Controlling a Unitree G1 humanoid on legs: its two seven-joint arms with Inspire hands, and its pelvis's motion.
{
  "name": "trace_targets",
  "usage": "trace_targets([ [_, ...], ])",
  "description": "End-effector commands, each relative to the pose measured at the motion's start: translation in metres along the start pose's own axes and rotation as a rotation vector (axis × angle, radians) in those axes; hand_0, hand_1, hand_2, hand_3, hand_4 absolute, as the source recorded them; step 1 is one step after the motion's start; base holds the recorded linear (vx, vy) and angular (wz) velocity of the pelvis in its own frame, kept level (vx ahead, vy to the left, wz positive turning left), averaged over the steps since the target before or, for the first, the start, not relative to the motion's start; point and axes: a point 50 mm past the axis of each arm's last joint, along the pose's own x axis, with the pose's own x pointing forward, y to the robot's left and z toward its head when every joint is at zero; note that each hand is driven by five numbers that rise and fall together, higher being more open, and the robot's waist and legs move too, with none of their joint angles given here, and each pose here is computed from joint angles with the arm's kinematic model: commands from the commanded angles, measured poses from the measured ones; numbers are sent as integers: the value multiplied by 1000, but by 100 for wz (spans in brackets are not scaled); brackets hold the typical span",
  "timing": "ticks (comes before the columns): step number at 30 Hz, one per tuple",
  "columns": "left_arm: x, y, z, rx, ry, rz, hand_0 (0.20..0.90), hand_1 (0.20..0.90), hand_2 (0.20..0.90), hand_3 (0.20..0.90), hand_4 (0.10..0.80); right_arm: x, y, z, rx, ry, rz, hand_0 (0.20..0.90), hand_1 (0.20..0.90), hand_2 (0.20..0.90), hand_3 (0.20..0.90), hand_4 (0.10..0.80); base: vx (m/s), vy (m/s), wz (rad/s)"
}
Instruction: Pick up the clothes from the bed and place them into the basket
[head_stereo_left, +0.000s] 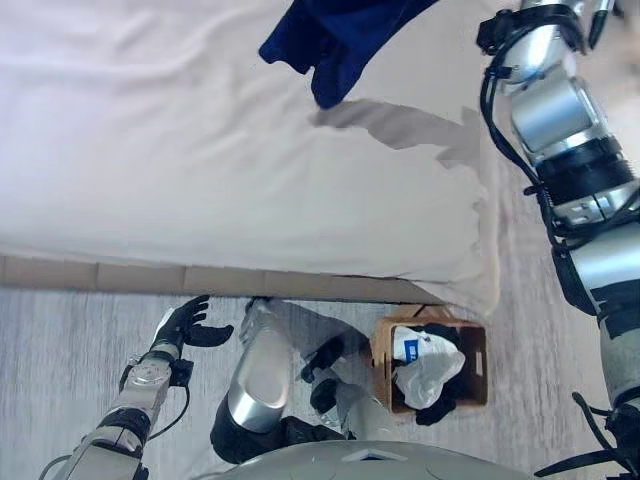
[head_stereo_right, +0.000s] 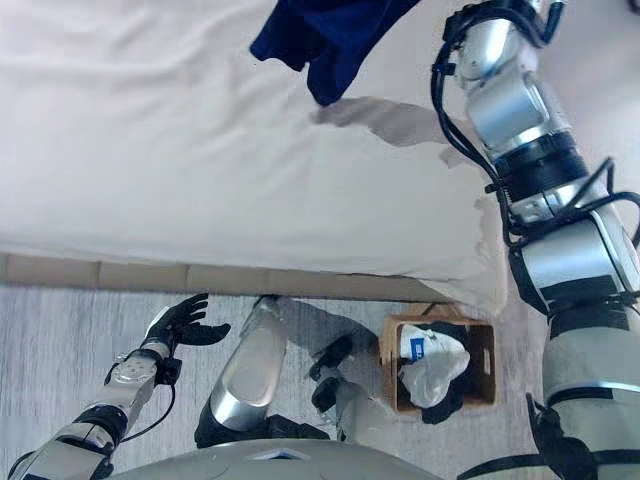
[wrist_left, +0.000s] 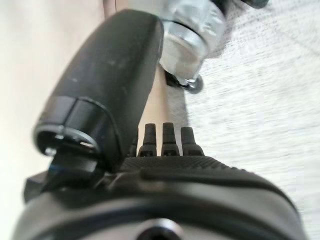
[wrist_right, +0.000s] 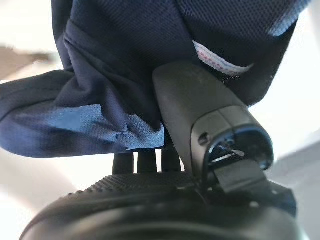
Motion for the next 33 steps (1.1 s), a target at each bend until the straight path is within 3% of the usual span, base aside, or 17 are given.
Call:
trace_targets([
  [1, -13, -16, -41, 110, 148, -43, 900, 900, 900, 900, 800, 9, -33, 6, -77, -128, -164, 300, 300, 300, 200, 100, 112, -38, -24],
  [16, -24, -51, -70, 200, 310, -231, 900, 900, 900, 900, 800, 15, -103, -35, -192, -56, -332, 300, 300, 300, 200, 100, 25, -106, -28],
  [26, -21, -64, -63, 219, 301, -262, 900, 900, 900, 900, 800, 9, -106, -69, -296, 53, -235, 300, 300, 300, 200, 100, -28, -143, -35],
  [33, -17, -74, -51, 218, 257, -293, 900, 900, 900, 900, 800, -16, -98, -109, -350, 186, -120, 300, 300, 300, 200, 100, -35, -144, -17],
])
